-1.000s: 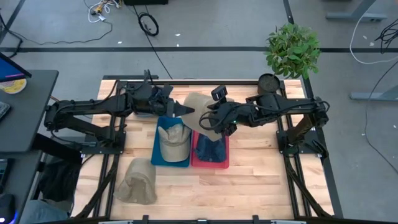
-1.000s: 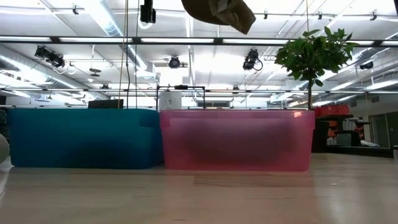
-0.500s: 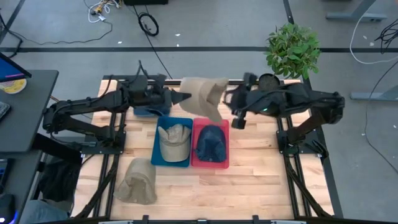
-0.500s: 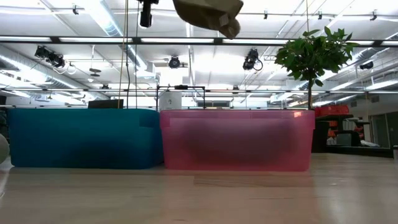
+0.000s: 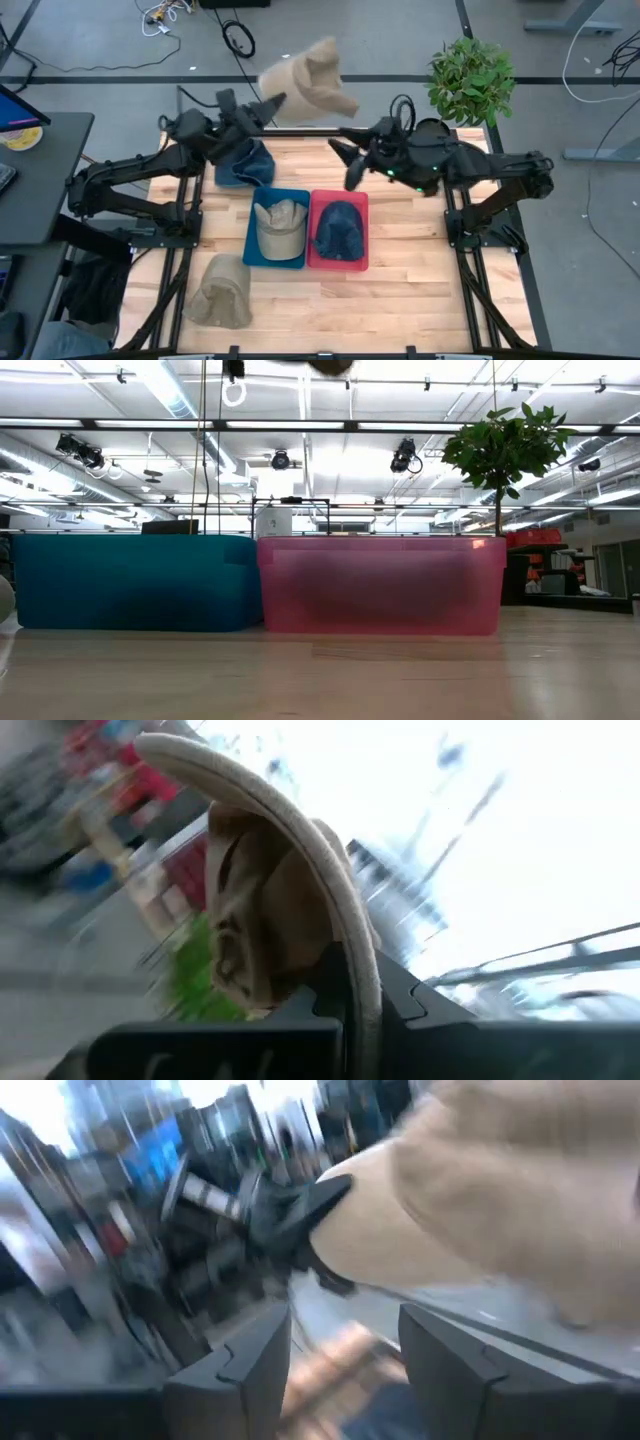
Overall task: Pick & Place hat
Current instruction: Put the top brown cap into the blue bin
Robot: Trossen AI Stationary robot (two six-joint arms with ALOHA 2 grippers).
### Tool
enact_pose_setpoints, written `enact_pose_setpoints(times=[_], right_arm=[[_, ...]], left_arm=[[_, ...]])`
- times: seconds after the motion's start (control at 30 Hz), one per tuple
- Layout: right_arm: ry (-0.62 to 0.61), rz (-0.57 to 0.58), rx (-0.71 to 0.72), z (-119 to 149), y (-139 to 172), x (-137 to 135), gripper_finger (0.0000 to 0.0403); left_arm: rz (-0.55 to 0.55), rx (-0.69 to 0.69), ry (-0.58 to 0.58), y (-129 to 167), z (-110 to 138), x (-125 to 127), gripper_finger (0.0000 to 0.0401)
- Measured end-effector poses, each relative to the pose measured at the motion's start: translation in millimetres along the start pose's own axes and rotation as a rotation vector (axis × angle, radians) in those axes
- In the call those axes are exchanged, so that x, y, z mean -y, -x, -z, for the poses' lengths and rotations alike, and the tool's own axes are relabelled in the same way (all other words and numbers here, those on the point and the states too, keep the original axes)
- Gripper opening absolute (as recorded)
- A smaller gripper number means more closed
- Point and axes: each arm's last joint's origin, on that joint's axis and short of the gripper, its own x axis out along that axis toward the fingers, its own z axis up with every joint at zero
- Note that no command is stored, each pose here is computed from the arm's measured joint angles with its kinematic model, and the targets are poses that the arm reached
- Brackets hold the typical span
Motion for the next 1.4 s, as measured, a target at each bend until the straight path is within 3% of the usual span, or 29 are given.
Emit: enact_pose_setpoints(times=[0.17,0.37,0.53,1.1,1.4], right_arm=[[-0.311,-0.15,0.211,12,-22,6,0.018],[-0.454,-0.208,0.273,25,-38,24,0.0176],[-0.463,-0.306,0.319,18,-44,35,0.0175],[-0.433,-0.343,0.338,11,-52,48,0.0174],[-0.419,-0.333,0.325,12,-53,49,0.0103]], left_arm=[[0.132,0.107,-0.045,3,-12,15,0.0012],[0.223,0.128,0.078,6,-13,24,0.0012],[0.223,0.086,0.097,5,-3,25,0.0012],[0.187,0.034,0.147,-6,20,14,0.0012],[0.171,0.025,0.174,-12,28,7,0.0013]])
